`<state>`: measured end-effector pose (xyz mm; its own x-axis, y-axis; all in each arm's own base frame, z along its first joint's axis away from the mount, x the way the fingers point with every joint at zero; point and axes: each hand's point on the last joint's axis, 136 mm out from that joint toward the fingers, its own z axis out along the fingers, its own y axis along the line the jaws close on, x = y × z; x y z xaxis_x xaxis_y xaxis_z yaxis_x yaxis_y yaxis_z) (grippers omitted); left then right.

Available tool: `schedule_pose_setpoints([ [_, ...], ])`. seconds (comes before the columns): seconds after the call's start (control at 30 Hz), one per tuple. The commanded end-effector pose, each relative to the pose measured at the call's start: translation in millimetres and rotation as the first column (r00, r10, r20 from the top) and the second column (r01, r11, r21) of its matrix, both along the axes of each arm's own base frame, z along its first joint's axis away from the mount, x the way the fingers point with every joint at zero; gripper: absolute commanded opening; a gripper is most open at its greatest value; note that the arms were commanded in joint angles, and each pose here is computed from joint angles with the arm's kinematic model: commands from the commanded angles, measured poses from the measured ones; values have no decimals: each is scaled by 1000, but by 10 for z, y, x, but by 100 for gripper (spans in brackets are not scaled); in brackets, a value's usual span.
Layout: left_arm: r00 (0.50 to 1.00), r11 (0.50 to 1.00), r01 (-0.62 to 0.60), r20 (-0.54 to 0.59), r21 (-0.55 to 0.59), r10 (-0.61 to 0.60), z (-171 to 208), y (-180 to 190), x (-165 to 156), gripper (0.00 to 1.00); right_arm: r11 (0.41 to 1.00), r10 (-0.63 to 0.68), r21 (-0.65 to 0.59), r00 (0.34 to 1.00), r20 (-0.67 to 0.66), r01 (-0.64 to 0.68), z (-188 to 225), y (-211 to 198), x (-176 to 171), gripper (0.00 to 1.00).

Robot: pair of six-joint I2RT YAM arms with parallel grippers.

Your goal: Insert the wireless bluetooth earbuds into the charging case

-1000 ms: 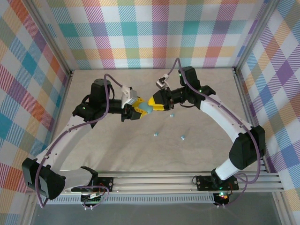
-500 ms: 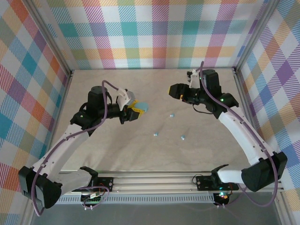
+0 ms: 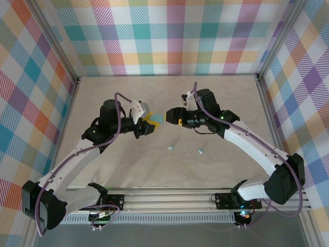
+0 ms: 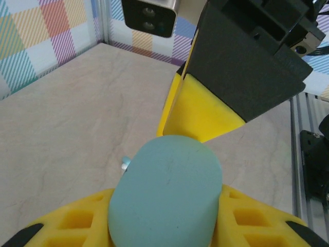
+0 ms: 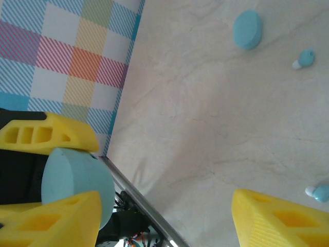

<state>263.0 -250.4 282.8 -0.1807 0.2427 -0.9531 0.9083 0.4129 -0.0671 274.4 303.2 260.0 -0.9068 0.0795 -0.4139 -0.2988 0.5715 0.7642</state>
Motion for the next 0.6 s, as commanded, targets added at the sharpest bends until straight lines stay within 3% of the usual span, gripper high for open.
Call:
schedule_pose_setpoints([
  [0.0,998,997,37,48,-61,-35,166,-89,-49,25,995,33,92,999,12,-34,198,134,-49,68],
  [0.27,999,998,39,28,-40,-37,125,-98,-69,24,993,27,118,1000,-3,-26,203,186,-129,68],
  [0.43,1000,1000,8,23,-14,-8,63,-58,-41,24,992,-123,21,991,53,122,200,-116,-46,67],
  [0.57,1000,1000,12,11,-9,-12,13,-65,-42,24,989,-148,20,985,88,146,290,-197,-58,70],
])
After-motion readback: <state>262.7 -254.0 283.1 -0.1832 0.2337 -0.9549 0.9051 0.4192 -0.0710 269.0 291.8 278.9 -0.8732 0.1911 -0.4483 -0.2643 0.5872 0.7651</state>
